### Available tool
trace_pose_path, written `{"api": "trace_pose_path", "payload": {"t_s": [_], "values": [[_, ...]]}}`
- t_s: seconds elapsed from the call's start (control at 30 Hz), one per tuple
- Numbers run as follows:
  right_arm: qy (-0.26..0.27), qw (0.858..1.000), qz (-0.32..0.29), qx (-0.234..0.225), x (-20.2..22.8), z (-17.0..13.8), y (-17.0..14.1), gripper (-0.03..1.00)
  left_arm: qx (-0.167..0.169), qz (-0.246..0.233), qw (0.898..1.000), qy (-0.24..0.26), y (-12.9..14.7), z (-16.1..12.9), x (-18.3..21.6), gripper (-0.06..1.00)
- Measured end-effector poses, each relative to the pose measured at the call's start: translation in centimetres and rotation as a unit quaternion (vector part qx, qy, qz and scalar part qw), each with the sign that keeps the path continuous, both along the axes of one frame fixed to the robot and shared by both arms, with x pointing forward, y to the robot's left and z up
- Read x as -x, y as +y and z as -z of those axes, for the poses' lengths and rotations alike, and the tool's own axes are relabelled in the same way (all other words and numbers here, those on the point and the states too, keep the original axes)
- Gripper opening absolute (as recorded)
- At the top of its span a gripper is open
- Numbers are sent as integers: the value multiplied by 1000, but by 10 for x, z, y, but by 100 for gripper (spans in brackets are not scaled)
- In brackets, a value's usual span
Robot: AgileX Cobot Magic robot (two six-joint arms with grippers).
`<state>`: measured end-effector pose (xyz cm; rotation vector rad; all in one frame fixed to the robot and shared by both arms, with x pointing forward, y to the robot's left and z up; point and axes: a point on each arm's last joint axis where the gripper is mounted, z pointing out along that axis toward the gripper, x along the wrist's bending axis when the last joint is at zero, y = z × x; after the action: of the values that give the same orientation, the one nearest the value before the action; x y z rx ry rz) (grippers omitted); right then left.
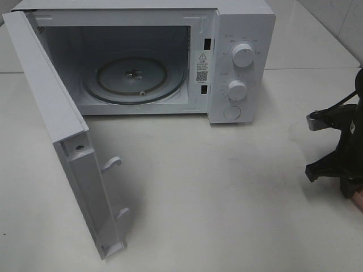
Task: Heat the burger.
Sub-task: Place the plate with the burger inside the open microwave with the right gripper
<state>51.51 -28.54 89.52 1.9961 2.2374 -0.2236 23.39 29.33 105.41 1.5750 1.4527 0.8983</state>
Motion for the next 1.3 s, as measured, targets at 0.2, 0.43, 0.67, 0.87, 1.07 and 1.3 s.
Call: {"api": "trace_pose_path", "payload": {"t_s": [0.2, 0.43, 0.67, 0.87, 1.07, 1.3], "values": [[5, 999, -10, 33, 3, -1, 9, 2, 0, 0, 1000, 0, 0, 0, 0, 98], [11, 998, -22, 62, 7, -3, 23, 2, 0, 0, 1000, 0, 0, 0, 0, 98], [17, 995, -36, 94, 13, -5, 37, 3, 0, 0, 1000, 0, 0, 0, 0, 98], [-2, 995, -42, 93, 14, -13, 44, 3, 0, 0, 1000, 0, 0, 0, 0, 98], [1, 990, -71, 125, 22, -26, 52, 4, 0, 0, 1000, 0, 0, 0, 0, 98], [3, 985, -112, 133, 31, -27, 73, 4, 0, 0, 1000, 0, 0, 0, 0, 98]]}}
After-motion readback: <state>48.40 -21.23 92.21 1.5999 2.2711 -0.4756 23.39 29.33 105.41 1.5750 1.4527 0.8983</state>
